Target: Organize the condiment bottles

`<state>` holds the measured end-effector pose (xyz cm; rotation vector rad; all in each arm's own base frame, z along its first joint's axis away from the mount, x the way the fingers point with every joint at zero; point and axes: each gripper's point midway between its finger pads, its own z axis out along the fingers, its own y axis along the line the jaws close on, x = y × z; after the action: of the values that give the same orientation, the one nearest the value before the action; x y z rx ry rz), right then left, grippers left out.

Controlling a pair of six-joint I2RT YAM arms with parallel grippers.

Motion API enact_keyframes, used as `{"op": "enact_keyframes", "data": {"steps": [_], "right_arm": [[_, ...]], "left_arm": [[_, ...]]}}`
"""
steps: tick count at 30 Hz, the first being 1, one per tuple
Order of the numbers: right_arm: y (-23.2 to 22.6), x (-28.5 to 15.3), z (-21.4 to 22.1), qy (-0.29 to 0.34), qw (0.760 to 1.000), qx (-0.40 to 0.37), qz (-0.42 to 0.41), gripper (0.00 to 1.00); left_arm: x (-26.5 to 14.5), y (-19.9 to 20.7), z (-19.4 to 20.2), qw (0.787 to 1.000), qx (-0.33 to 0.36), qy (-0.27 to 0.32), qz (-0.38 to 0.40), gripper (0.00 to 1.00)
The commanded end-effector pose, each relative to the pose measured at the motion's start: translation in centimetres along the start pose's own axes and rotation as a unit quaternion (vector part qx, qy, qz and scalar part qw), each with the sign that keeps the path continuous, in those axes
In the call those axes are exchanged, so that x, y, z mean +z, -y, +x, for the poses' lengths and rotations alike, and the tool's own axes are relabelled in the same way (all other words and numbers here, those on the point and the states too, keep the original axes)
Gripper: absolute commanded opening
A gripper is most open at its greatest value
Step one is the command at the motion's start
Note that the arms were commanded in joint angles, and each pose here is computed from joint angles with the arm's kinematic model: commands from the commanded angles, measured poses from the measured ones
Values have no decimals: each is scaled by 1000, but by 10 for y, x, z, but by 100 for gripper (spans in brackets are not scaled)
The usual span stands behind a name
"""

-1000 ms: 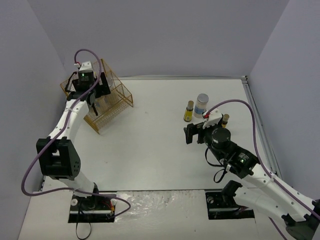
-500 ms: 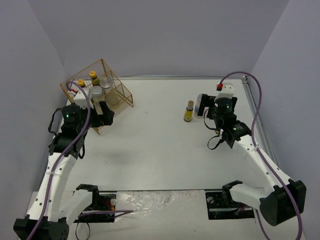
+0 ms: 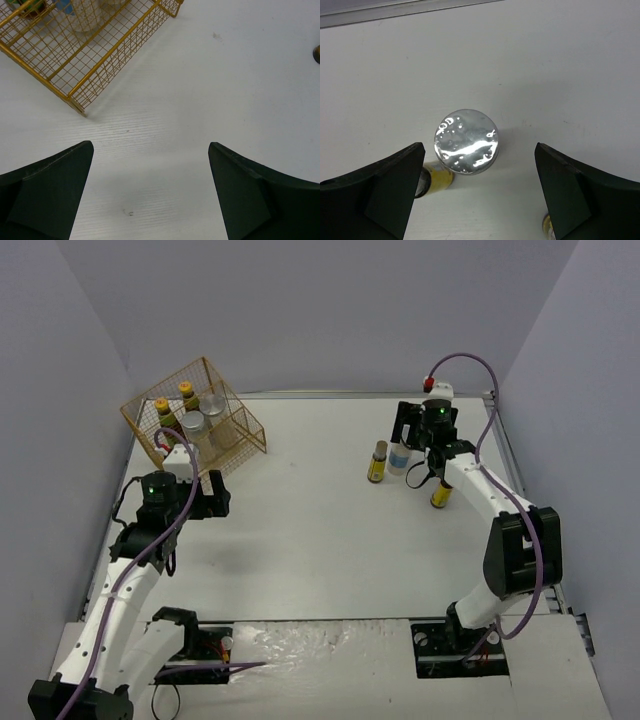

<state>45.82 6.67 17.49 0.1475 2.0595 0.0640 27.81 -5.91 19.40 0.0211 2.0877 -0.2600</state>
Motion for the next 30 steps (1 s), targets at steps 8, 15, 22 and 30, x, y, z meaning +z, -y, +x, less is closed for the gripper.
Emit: {"op": "enact_keyframes", "data": {"steps": [8, 15, 22, 30], "right_arm": [[-13, 36, -19, 22, 999, -4, -36, 84], [-1, 43, -5, 14, 1000, 3, -27, 68], [12, 10, -23, 44, 999, -4, -7, 20], [1, -61, -71, 107, 993, -30, -46, 0]], "left_arm": [[-4, 1, -35, 998, 13, 53, -4, 97], [-2, 2, -33, 999, 13, 48, -2, 97], [-1, 2, -32, 999, 14, 47, -2, 97], [0, 2, -31, 999, 12, 44, 0, 97]]}}
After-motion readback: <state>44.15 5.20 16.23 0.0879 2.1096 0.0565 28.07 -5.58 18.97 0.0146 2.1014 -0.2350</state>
